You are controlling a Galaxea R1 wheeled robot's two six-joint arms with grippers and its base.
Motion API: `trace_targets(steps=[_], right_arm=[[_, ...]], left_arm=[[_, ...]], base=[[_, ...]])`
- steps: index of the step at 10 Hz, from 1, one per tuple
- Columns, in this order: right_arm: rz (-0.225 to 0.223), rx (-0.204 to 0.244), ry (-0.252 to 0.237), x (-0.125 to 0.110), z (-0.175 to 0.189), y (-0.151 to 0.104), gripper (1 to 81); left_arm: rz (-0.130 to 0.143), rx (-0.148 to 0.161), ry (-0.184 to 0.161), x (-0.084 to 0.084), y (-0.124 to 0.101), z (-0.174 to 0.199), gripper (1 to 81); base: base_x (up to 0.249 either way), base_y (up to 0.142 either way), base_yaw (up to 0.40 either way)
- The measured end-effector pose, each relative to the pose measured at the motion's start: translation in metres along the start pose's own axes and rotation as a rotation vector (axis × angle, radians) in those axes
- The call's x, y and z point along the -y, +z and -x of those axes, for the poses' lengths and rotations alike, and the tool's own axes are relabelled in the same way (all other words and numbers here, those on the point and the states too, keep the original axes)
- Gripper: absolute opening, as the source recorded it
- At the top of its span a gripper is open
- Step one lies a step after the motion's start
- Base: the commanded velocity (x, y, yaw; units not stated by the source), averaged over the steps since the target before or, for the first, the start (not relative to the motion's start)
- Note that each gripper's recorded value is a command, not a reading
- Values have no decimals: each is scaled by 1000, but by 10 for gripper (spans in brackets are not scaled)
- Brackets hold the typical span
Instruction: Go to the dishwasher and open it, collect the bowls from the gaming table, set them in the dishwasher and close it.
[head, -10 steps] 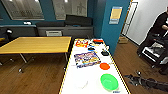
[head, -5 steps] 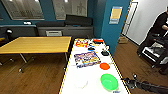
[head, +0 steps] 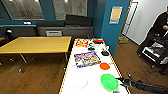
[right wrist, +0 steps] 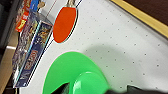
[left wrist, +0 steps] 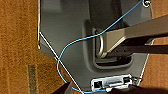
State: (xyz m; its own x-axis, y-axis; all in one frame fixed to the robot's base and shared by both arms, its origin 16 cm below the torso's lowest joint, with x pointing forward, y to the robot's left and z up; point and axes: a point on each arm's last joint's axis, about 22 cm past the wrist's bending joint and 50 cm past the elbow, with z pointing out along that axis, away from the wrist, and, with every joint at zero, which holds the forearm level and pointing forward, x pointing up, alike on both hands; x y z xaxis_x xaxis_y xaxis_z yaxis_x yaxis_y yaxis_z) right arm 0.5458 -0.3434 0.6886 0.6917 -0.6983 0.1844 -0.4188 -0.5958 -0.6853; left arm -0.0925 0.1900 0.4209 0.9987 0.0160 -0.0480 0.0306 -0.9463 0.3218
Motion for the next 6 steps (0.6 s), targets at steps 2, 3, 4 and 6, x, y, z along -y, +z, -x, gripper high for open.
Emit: trace_targets(steps=[2, 3, 4, 6], right_arm=[[-12, 14, -1, 10, 11, 12, 811], [-8, 3, 1, 8, 10, 16, 811], [0, 5, 6, 3, 14, 18, 811], [23, 9, 19, -14, 22, 19, 811]], left_arm=[[1, 1, 0, 0, 0, 1, 811], [1, 0, 0, 0, 0, 0, 811], [0, 1, 0, 0, 0, 0, 811], [1, 2, 0, 0, 0, 1, 811]], base=[[0, 0, 0], [0, 0, 0], [0, 0, 0], [0, 0, 0]])
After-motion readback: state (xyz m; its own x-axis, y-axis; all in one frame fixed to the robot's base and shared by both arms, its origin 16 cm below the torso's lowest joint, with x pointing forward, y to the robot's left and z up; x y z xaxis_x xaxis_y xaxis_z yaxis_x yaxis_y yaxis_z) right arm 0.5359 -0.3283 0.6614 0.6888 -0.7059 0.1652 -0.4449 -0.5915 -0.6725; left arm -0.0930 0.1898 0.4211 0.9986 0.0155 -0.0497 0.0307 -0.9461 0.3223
